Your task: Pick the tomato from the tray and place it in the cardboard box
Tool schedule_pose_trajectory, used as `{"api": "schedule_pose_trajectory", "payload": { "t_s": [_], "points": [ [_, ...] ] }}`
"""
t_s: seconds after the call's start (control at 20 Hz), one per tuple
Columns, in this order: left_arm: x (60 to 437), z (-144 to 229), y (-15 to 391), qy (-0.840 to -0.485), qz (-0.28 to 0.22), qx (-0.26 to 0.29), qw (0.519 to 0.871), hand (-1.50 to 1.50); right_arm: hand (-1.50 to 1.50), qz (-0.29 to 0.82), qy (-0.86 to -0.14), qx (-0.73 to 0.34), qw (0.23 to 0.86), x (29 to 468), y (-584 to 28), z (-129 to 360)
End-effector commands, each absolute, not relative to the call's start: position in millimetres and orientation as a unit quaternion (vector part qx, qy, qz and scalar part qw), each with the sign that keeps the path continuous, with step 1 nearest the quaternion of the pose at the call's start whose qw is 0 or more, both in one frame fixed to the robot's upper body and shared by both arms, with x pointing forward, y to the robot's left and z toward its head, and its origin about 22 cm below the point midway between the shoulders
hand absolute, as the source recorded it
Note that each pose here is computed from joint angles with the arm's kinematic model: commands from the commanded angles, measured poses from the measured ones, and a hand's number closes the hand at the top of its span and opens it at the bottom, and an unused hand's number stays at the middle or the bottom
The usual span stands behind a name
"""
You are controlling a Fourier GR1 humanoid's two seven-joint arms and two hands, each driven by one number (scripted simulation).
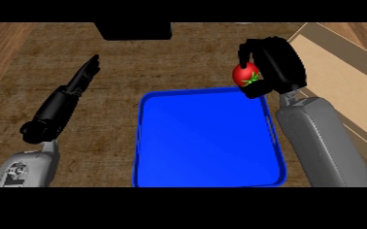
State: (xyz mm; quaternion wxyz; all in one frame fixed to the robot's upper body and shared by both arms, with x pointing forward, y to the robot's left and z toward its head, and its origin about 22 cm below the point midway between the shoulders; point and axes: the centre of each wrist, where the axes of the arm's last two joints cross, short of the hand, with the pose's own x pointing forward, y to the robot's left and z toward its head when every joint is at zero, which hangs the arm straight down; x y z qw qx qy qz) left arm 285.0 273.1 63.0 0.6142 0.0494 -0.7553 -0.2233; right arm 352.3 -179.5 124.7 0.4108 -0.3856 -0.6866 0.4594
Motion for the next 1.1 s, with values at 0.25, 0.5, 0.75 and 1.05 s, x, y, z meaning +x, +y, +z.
{"api": "schedule_pose_trajectory", "payload": {
  "t_s": [0.25,0.5,0.75,1.05],
  "points": [
    [300.0,60.0,272.8,-0.762,-0.224,0.046,0.606,0.0,1.5,0.267,-0.671,-0.474,0.504,369.4,-253.8,186.8],
    [293.3,63.0,276.9,-0.76,-0.227,0.038,0.607,0.0,1.5,0.231,-0.658,-0.49,0.523,384.6,-290.4,212.6],
    [302.8,76.0,270.0,-0.76,-0.232,0.04,0.606,0.0,1.5,0.272,-0.6,-0.538,0.526,392.3,-353.5,195.7],
    [288.2,60.8,264.7,-0.761,-0.237,0.04,0.602,0.0,1.5,0.35,-0.5,-0.476,0.633,394.0,-407.3,190.7]
  ]
}}
